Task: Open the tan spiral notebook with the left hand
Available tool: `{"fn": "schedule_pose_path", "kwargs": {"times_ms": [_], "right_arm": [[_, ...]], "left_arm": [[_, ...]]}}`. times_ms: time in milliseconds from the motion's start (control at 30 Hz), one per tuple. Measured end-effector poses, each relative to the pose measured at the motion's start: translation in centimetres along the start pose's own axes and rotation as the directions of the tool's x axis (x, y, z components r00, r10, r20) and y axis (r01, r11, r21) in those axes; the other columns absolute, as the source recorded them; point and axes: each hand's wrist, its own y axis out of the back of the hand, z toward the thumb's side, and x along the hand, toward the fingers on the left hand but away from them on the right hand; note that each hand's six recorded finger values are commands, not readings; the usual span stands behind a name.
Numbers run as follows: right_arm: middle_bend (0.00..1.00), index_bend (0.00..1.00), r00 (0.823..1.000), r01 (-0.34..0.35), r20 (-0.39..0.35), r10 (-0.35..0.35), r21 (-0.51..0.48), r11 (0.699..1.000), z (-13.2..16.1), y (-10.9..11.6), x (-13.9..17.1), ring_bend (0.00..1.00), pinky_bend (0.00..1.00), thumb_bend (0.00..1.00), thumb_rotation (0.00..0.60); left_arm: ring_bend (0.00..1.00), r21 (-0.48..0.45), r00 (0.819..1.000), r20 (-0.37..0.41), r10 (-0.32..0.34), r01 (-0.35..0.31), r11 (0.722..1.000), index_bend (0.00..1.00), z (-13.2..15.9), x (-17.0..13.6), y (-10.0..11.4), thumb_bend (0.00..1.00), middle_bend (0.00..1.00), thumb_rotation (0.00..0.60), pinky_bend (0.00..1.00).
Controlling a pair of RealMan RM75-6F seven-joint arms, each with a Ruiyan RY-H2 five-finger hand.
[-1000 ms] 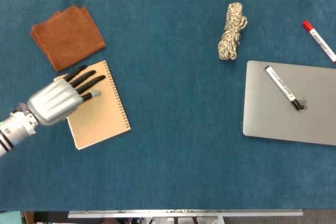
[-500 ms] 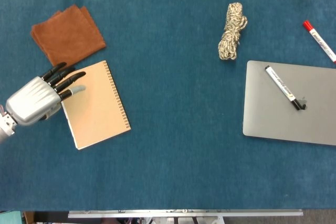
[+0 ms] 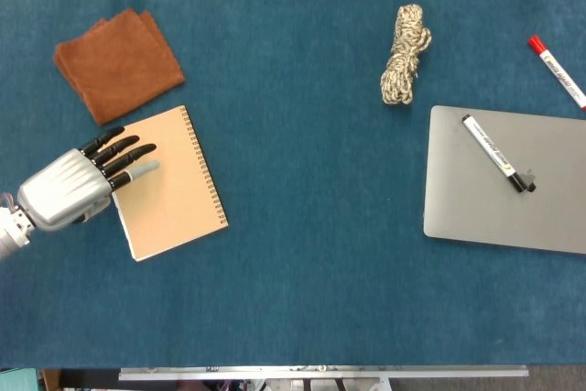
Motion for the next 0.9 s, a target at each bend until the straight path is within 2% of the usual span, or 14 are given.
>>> {"fn": "schedule_pose_path", "kwargs": {"times_ms": [567,900], "right_arm": [[0.32,0.32,1.000,-0.005,0.007,0.005,0.012,1.000,0.4,0.0,0.1,0.24,0.29,0.12,0.600],[0.32,0.32,1.000,-0.006,0.009,0.006,0.015,1.000,0.6,0.0,0.1,0.24,0.29,0.12,0.600]], "left_arm": [[0.00,0.001,0.997,-0.042,-0.071,0.071,0.997,0.06,-1.0,0.3,-1.9,0.03,0.00,0.600,0.00],[0.00,-0.012,0.995,-0.048,-0.091,0.090,0.996,0.06,-1.0,0.5,-2.4,0.02,0.00,0.600,0.00]]}}
